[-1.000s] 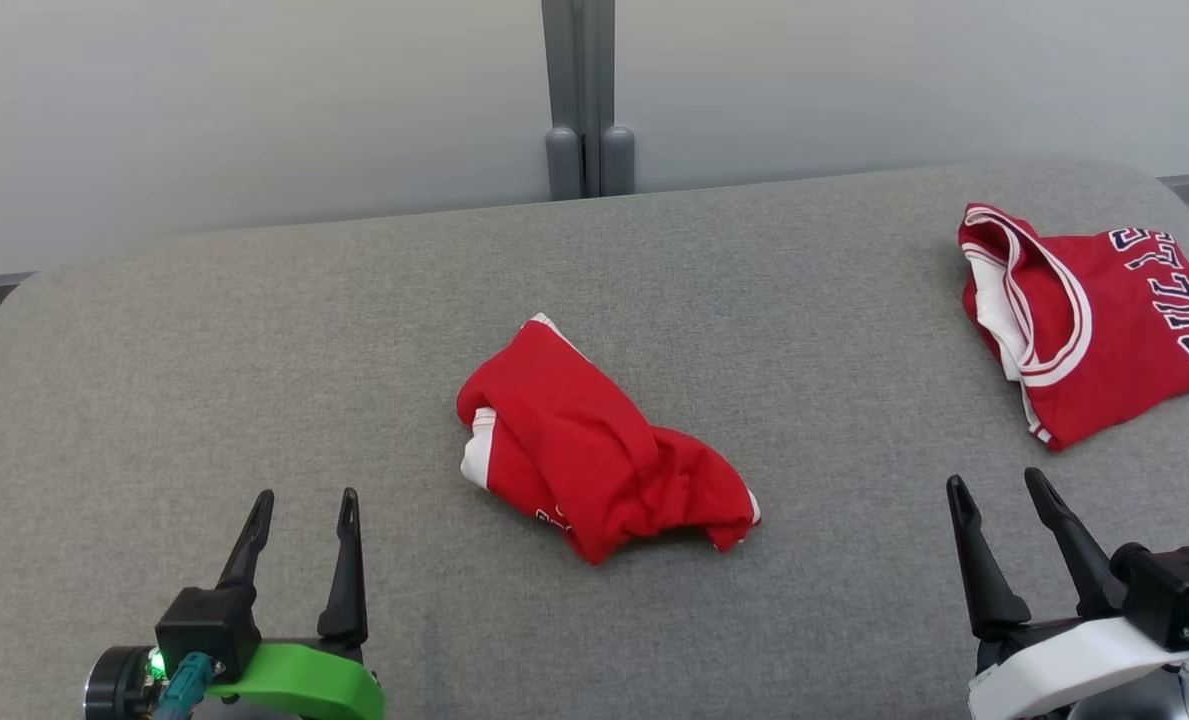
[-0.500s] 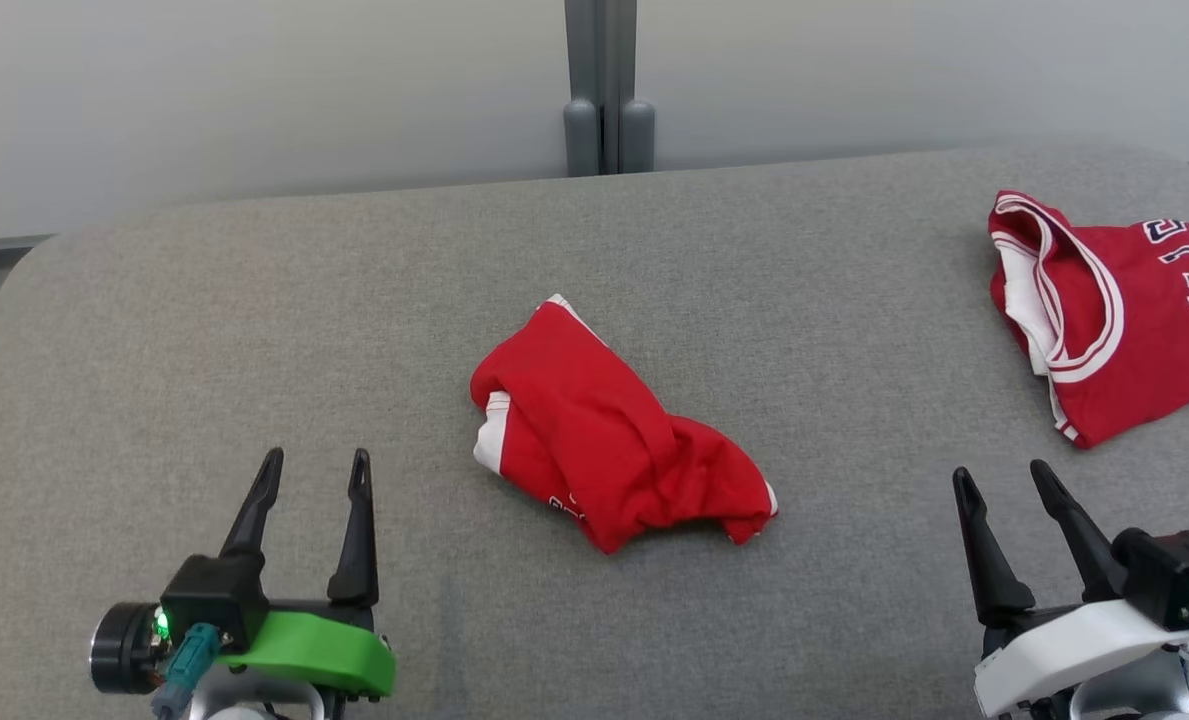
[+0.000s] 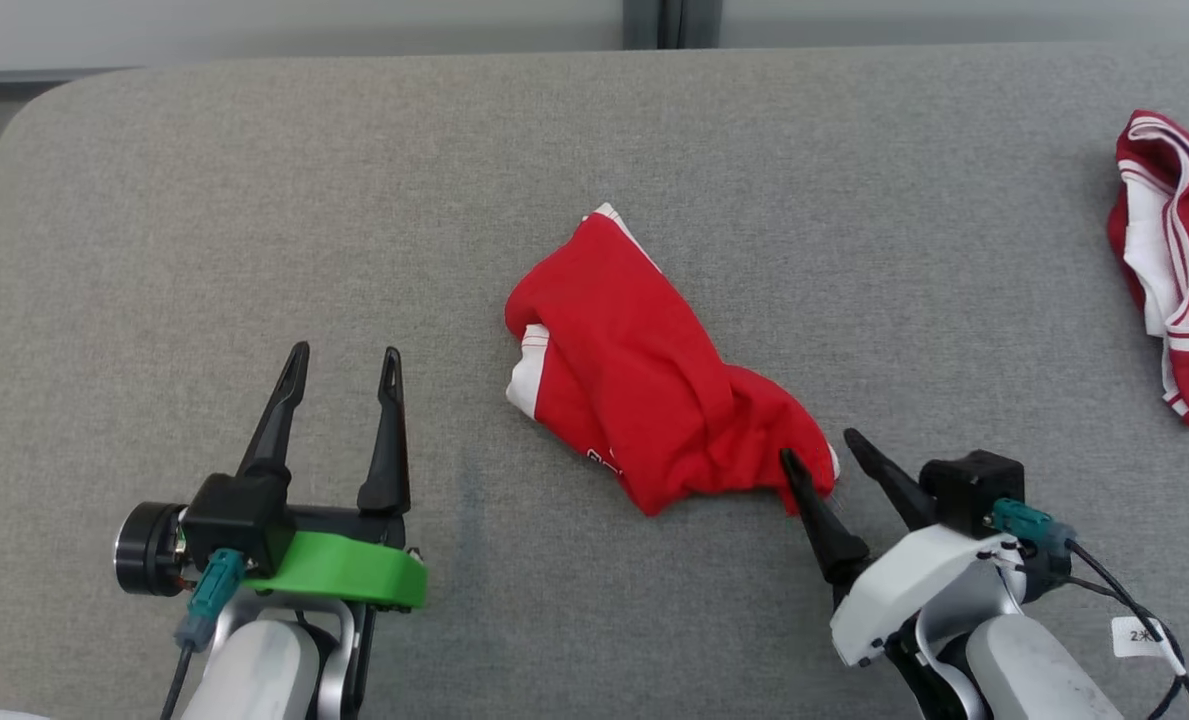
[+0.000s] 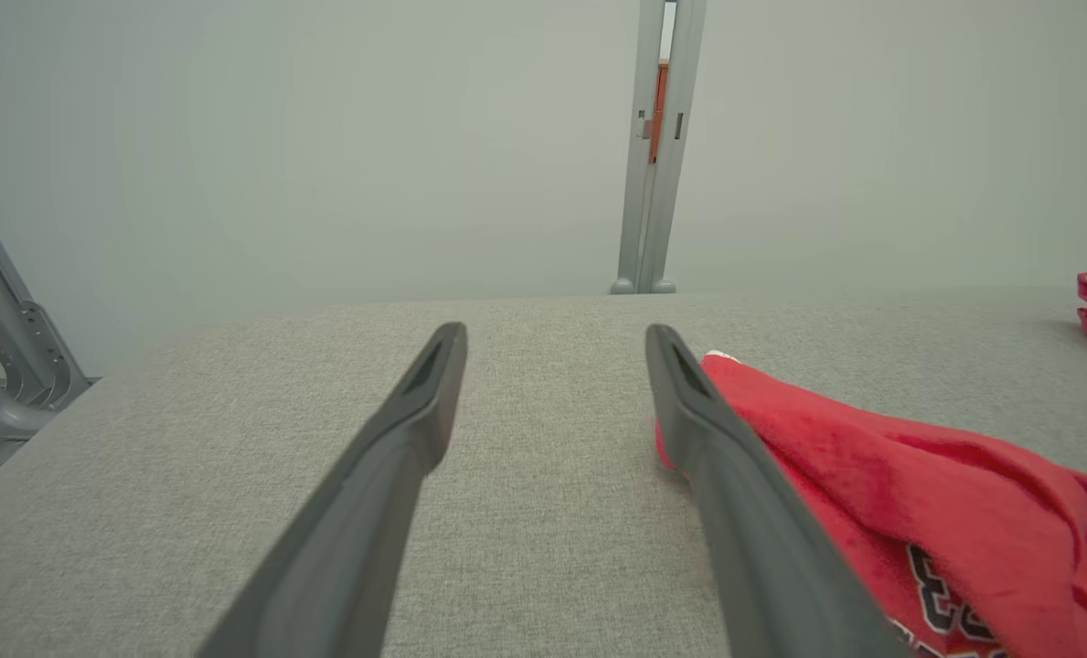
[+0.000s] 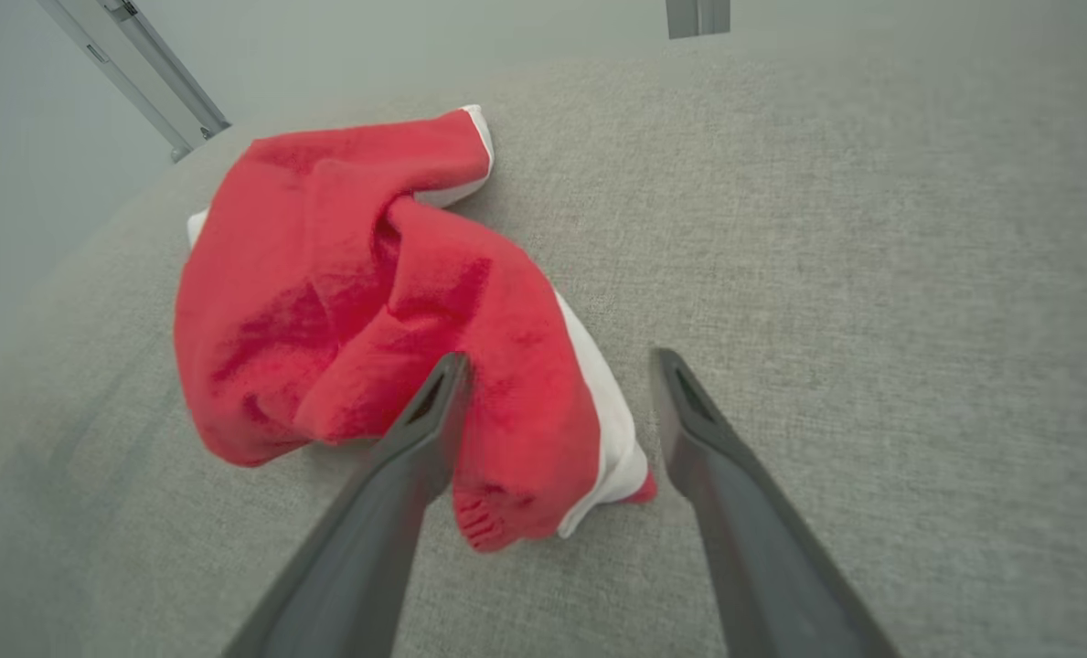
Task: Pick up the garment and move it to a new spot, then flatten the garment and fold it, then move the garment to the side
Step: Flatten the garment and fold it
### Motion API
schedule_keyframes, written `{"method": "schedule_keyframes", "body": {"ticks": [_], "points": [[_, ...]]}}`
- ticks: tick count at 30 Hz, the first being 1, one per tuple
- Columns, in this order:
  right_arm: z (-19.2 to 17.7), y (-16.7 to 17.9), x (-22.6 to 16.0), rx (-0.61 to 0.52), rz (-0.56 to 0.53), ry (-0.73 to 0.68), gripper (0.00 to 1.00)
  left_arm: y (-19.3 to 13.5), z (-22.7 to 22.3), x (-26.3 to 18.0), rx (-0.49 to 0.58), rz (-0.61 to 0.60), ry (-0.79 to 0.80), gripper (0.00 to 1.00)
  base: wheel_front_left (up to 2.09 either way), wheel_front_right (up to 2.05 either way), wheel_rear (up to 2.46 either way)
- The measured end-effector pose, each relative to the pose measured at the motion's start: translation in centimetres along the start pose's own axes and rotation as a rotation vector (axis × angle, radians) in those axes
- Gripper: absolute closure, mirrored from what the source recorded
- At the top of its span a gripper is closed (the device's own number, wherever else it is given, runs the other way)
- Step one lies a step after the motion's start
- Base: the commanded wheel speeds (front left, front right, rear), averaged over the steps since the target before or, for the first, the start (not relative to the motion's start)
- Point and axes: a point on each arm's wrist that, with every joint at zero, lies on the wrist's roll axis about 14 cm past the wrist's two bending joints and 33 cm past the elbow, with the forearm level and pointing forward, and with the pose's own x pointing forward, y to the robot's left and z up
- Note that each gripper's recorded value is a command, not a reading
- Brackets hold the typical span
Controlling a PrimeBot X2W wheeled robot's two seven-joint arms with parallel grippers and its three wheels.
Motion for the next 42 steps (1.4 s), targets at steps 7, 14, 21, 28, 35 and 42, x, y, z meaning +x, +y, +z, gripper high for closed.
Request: {"method": "schedule_keyframes", "body": {"ticks": [7, 14, 21, 28, 35, 42], "points": [[-1.0, -0.5, 1.4, -0.042, 0.039, 0.03, 1.0, 1.3, -1.3, 0.1, 0.016, 0.037, 0.031, 0.0, 0.0, 0.0, 0.0], [4.3, -7.5, 0.4, -0.296, -0.091, -0.085, 1.0, 0.9, -1.2, 0.5, 0.01, 0.03, 0.022, 0.0, 0.0, 0.0, 0.0], [1.4, -6.3, -0.3, -0.391, -0.045, 0.015, 1.0, 0.2, -1.4, 1.0, 0.007, 0.009, 0.024, 0.0, 0.0, 0.0, 0.0], [-5.3, -4.3, -2.7, -0.284, -0.022, 0.176, 1.0, -0.2, -1.6, 1.2, 0.001, 0.001, 0.025, 0.0, 0.0, 0.0, 0.0], [-2.2, -4.5, -3.4, -0.153, -0.103, -0.015, 0.0, -0.4, -1.2, 1.0, 0.002, 0.0, 0.017, 0.0, 0.0, 0.0, 0.0], [4.3, -5.3, -5.3, -0.111, -0.183, -0.253, 0.0, 0.5, -1.4, -0.2, 0.011, 0.035, 0.029, 0.0, 0.0, 0.0, 0.0]]}}
